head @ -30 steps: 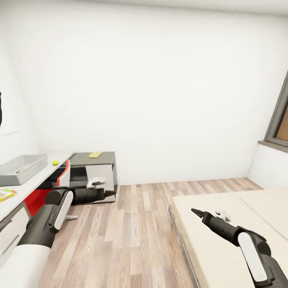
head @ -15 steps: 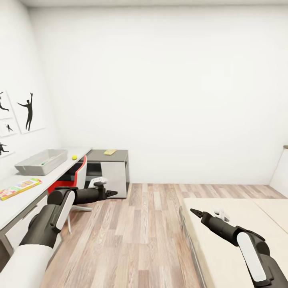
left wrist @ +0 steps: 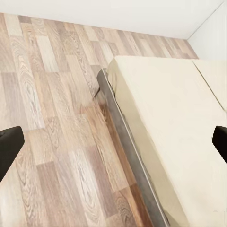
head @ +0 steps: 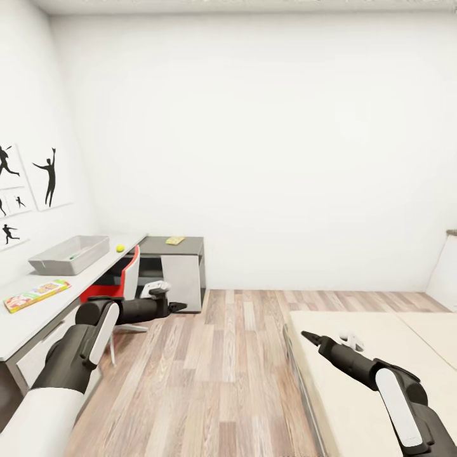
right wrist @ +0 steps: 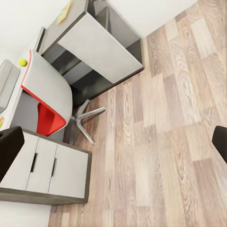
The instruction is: Put all the toys in the child's room - the three board games (two on the bed and one on the table), the two jigsaw puzzles on the table, and the tennis ball on the table - inside the toy box on the table in the child's room.
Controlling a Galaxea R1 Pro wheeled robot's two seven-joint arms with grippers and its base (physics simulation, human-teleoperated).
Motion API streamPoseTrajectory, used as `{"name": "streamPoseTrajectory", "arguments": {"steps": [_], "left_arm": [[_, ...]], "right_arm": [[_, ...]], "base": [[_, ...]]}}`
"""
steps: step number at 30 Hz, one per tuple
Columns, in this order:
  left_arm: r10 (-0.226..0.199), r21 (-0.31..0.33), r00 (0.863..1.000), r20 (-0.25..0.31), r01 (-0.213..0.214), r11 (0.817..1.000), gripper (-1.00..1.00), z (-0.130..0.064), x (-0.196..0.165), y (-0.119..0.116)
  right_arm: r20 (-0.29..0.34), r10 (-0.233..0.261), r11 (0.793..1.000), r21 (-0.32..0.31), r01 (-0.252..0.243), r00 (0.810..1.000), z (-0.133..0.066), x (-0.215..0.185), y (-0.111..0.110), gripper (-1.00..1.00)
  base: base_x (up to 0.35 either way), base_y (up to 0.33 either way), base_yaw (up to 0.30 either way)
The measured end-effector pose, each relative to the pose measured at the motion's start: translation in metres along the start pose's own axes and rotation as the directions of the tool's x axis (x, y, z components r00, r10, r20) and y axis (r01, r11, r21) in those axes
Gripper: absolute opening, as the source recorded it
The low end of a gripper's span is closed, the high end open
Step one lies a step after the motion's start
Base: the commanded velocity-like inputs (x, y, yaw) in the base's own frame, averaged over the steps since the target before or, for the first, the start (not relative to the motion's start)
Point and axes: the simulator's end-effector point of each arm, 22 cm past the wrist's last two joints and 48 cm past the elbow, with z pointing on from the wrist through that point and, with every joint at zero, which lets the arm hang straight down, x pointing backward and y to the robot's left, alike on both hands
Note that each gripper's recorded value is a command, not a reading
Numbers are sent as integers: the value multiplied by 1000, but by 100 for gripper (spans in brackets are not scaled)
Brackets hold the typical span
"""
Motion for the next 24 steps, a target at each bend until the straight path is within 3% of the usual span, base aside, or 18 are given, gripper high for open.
{"name": "streamPoseTrajectory", "arguments": {"steps": [24], "left_arm": [[5, 1, 1000, 7, -5, 1000, 100, -3, -3, -3]], "right_arm": [[6, -3, 1000, -5, 3, 1000, -2, -2, 3, 100]], "base": [[-42, -7, -101]]}}
